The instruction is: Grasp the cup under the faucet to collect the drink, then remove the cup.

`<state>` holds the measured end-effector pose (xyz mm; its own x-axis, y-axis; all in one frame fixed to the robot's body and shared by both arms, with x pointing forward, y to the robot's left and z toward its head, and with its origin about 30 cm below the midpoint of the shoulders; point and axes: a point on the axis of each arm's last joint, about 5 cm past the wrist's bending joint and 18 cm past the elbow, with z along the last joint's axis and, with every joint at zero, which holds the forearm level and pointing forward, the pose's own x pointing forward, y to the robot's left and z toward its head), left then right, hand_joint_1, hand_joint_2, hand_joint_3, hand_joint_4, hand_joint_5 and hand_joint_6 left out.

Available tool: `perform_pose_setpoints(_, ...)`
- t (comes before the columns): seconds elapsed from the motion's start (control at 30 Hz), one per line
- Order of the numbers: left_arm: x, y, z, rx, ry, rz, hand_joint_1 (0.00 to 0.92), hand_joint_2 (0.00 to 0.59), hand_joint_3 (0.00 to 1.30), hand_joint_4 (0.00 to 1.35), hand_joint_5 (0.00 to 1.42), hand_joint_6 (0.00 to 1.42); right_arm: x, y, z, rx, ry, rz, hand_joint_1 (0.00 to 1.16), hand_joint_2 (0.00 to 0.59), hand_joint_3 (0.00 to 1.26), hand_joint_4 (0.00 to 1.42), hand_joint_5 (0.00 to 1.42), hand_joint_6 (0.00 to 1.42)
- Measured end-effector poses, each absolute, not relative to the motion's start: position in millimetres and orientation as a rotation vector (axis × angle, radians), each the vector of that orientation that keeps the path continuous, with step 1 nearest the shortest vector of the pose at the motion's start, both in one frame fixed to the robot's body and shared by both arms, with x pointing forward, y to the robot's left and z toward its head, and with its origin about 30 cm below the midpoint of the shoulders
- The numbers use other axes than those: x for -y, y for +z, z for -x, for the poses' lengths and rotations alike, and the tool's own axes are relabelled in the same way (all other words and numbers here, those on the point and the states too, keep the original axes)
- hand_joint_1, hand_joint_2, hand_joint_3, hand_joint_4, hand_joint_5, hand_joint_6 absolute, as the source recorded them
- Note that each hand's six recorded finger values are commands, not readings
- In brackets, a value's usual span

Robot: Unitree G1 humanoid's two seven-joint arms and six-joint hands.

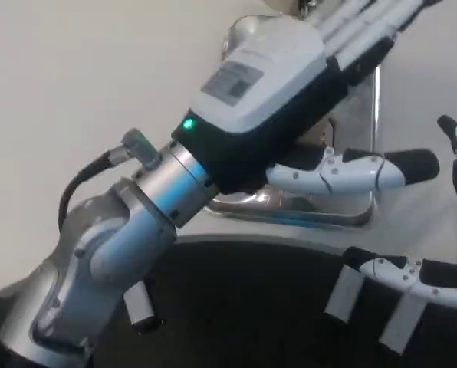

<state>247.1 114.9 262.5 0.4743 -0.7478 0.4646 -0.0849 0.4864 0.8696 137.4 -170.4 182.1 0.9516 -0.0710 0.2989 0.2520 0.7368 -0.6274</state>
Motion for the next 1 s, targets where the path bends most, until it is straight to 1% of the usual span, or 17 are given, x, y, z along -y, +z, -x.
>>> perform_pose_setpoints(0.13,-115,262,-245,1.011,-0.506,-1.005,0.0,0.181,0.0,0.0,0.0,0.0,169,177,-146,0.26,-0.184,0.698,1.1,0.008,0.0,0.0,0.0,0.06)
perform_pose_setpoints(0.3,-115,262,-243,1.011,-0.499,-1.026,0.0,0.182,0.0,0.0,0.0,0.0,167,176,-157,0.249,-0.167,0.65,1.09,0.002,0.0,0.0,0.0,0.05)
perform_pose_setpoints(0.37,-115,262,-243,1.012,-0.496,-1.03,0.0,0.184,0.0,0.0,0.0,0.0,166,176,-162,0.254,-0.167,0.634,1.05,0.006,0.0,0.0,0.0,0.05)
perform_pose_setpoints(0.47,-115,262,-243,1.013,-0.492,-1.034,0.0,0.187,0.0,0.0,0.0,0.0,165,176,-166,0.253,-0.165,0.626,1.03,0.007,0.0,0.0,0.0,0.05)
perform_pose_setpoints(0.63,-116,262,-243,1.013,-0.483,-1.036,0.0,0.193,0.0,0.0,0.0,0.0,159,178,-176,0.268,-0.171,0.604,0.94,0.0,0.0,0.0,0.0,0.05)
perform_pose_setpoints(1.0,-117,262,-243,1.013,-0.471,-1.03,0.0,0.196,0.0,0.0,0.0,0.0,147,175,-189,0.272,-0.177,0.552,0.85,0.007,0.0,0.0,0.0,0.05)
